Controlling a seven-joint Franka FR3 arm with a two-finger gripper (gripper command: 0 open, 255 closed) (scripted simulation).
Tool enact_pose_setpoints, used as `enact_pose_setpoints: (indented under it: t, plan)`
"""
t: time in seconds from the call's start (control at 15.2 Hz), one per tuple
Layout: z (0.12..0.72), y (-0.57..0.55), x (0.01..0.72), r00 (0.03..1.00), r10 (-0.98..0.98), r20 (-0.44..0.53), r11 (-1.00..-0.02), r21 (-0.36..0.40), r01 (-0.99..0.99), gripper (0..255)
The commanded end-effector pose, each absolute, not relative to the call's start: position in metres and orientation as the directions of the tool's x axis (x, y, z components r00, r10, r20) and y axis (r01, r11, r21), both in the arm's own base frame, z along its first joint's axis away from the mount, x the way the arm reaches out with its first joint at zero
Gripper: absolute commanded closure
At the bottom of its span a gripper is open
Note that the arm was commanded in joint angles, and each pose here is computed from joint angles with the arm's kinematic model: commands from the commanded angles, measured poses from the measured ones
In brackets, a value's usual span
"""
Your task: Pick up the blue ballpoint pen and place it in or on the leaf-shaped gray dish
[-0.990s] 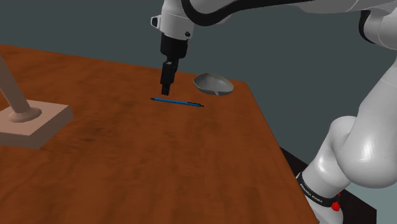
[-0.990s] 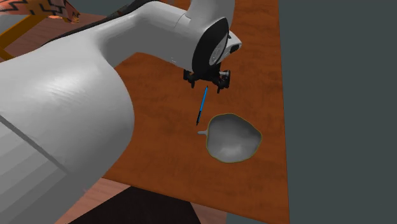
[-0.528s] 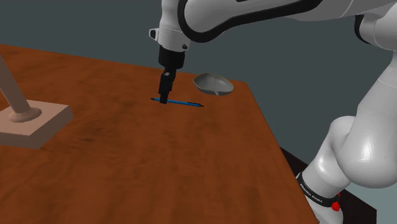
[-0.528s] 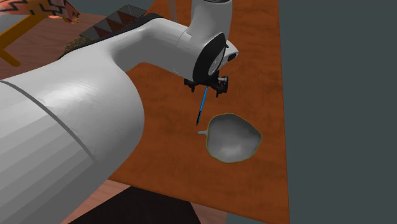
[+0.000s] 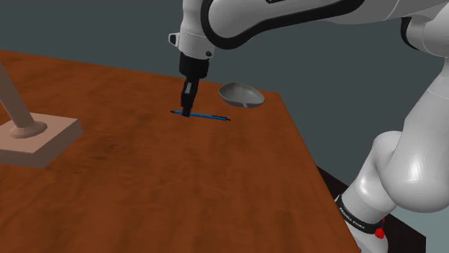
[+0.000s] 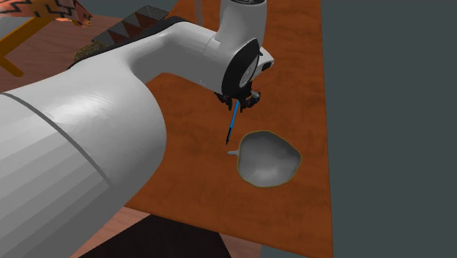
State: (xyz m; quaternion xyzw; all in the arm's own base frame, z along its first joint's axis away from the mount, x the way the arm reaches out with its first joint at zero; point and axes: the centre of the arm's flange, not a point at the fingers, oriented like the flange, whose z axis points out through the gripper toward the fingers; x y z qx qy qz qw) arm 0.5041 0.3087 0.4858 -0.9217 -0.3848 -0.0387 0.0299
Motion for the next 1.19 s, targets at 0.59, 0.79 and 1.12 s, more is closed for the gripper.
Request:
enact_pose_setpoints:
  t: [0.59,0.79,1.12]
  plan:
    - [0.496,0.309,0.504,0.701,0.707,0.094,-0.702,-0.025,0.712,255]
    - [0.512,0.309,0.504,0.701,0.707,0.094,-0.702,-0.025,0.712,255]
    - [0.539,0.309,0.504,0.701,0.707,0.094,-0.702,-0.025,0.712,255]
